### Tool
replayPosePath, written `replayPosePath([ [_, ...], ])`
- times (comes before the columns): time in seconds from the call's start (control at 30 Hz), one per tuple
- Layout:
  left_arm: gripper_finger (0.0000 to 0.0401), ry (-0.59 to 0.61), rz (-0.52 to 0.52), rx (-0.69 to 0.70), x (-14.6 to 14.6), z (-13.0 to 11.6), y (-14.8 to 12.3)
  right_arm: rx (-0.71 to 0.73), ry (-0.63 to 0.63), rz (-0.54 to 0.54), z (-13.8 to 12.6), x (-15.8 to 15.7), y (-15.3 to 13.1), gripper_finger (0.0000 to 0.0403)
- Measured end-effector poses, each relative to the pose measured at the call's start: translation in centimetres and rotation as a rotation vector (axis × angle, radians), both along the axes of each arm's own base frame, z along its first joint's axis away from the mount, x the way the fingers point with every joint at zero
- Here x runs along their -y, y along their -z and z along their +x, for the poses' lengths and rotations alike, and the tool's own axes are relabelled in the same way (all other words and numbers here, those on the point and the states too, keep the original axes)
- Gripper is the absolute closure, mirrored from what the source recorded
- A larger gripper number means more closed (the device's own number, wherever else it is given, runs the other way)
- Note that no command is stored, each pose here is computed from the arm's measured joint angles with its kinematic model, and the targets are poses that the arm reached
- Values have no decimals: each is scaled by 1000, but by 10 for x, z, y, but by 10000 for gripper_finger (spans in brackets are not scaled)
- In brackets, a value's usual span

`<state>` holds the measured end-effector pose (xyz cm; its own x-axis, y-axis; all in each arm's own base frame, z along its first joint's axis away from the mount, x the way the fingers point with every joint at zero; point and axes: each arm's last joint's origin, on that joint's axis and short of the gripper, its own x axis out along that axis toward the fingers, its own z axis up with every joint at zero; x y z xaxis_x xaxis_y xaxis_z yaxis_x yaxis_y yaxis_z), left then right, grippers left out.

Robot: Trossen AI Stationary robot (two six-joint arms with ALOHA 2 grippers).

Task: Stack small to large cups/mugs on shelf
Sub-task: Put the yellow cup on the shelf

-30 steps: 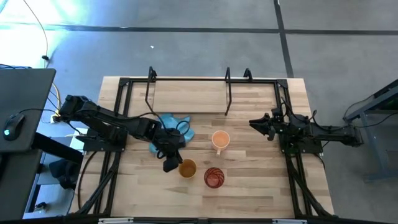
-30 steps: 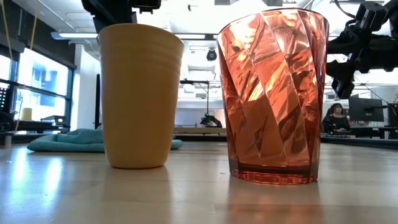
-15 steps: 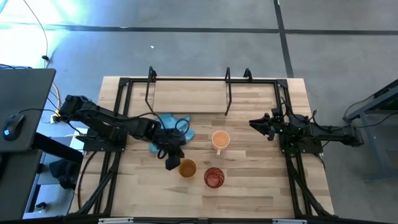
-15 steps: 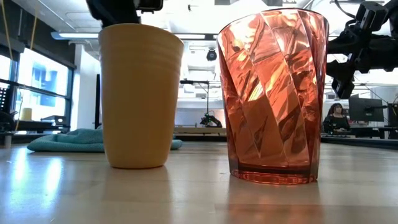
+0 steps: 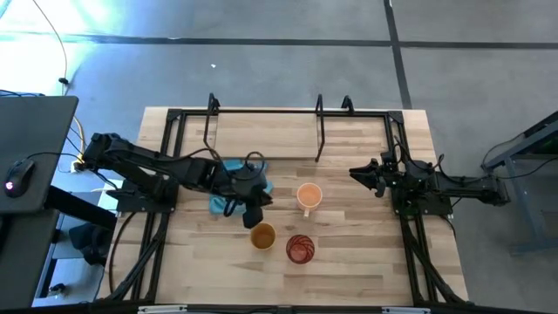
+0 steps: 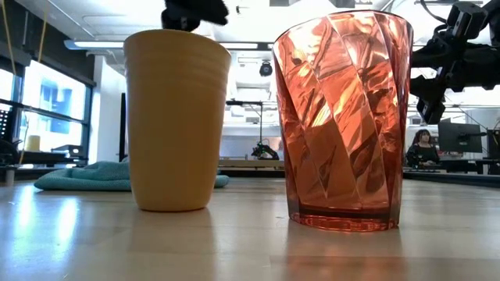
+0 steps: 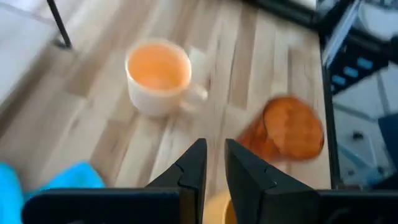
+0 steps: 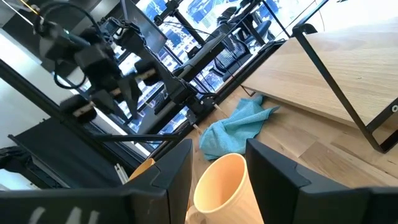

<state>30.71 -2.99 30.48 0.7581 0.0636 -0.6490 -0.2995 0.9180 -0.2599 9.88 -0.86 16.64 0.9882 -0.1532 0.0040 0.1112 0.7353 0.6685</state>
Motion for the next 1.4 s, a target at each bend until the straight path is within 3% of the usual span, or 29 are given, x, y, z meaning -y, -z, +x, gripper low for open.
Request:
replayPosePath([
  [0.13, 355, -15, -69, 98, 1, 5, -26, 0, 0, 0, 0, 0, 0, 263],
  [0.23, 355, 62, -57, 96, 3, 3, -39, 0, 0, 0, 0, 0, 0, 263],
  [0.4, 353, 126, 109, -210, 7, -17, -33, 0, 0, 0, 0, 0, 0, 263],
  [0.47, 344, 117, 107, -318, 6, -25, -26, -1, 1, -7, 0, 0, 0, 263],
  [0.6, 293, 65, 55, -376, 5, -29, -18, -5, 6, -18, 0, 0, 0, 263],
  [0.87, 136, 34, 63, -383, 6, -18, -9, -8, 7, -17, 0, 0, 0, 263],
  [1.0, 96, 47, 6, -421, 8, -13, -1, -15, 6, -15, 1, 0, 1, 263],
  [1.17, 101, 50, -31, -451, 11, -7, 7, -28, 6, -14, 2, 0, 2, 263],
  [1.4, 181, 112, -80, -446, 22, -8, 6, -34, 5, -16, 2, 0, 2, 263],
])
